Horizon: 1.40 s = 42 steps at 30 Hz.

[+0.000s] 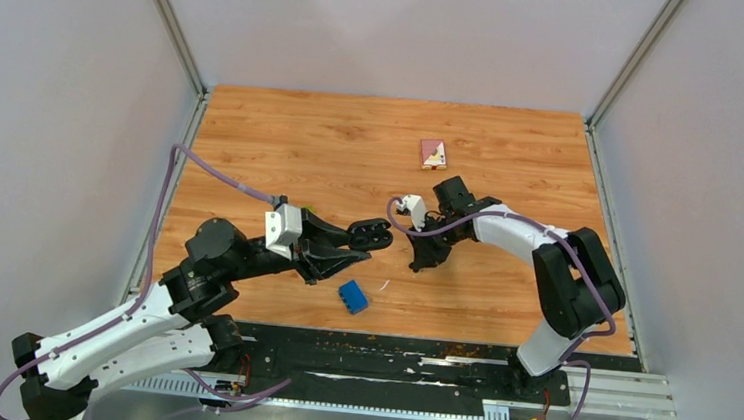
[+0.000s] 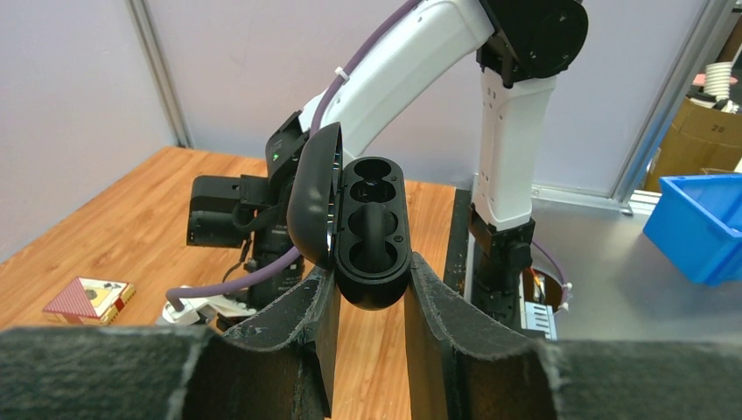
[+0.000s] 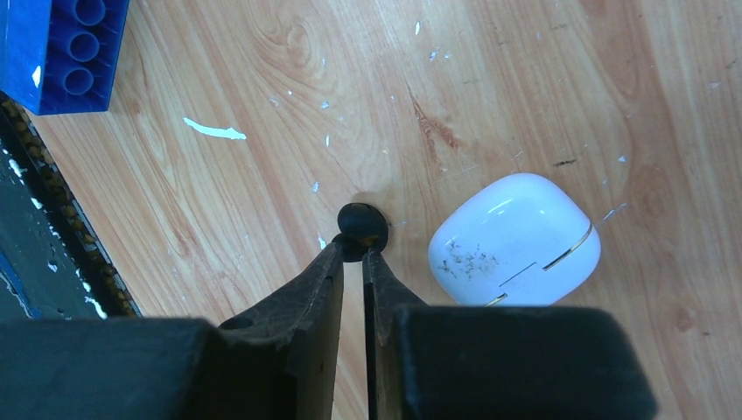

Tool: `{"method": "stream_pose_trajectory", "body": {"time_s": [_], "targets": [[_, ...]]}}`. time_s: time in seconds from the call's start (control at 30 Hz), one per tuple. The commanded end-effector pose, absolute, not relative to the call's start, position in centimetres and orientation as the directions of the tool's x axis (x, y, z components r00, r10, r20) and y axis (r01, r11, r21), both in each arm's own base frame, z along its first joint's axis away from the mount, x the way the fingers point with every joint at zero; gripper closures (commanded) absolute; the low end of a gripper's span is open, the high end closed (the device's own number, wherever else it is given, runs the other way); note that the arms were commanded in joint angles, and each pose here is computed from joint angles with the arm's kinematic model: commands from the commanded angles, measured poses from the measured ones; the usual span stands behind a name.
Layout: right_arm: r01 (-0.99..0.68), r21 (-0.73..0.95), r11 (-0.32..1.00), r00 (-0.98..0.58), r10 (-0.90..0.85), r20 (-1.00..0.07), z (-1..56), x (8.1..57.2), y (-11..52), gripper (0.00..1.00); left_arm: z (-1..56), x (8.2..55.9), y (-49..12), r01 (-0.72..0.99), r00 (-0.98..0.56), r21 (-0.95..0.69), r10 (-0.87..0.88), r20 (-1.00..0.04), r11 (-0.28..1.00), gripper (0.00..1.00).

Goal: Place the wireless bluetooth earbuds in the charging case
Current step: Pick up the earbud from the center of the board.

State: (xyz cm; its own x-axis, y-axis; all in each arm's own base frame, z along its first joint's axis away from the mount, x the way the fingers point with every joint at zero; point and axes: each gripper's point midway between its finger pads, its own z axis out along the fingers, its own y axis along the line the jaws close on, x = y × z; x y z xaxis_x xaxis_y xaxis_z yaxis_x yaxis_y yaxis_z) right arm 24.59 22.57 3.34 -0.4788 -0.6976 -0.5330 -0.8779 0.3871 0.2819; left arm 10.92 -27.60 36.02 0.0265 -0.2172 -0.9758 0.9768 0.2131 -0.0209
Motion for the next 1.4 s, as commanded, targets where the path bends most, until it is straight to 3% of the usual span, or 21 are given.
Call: {"method": "stream_pose_trajectory", "body": {"time_s": [0.0, 0.27, 0.63, 1.37], "targets": [[-0.871, 0.271, 0.411, -0.489, -0.669, -0.559, 3.3, 25.8, 23.1, 0.84, 37.1, 10.5, -27.4, 0.979, 0.047, -0.006, -0.253, -0.966, 0.203, 1.00], [-0.865, 0.252, 0.433, -0.496, -0.671, -0.551, 2.7, 26.4, 23.0, 0.81, 37.0, 10.6, -27.4, 0.979, 0.046, -0.007, -0.253, -0.966, 0.205, 1.00], [-0.847, 0.262, 0.463, -0.525, -0.654, -0.544, 2.8, 26.5, 23.0, 0.70, 36.9, 10.6, -27.5, 0.979, 0.044, -0.008, -0.246, -0.968, 0.205, 1.00], [-0.833, 0.336, 0.440, -0.553, -0.627, -0.549, 3.5, 25.3, 23.8, 0.75, 36.8, 10.6, -27.7, 0.980, 0.038, -0.011, -0.244, -0.969, 0.199, 1.00]]}}
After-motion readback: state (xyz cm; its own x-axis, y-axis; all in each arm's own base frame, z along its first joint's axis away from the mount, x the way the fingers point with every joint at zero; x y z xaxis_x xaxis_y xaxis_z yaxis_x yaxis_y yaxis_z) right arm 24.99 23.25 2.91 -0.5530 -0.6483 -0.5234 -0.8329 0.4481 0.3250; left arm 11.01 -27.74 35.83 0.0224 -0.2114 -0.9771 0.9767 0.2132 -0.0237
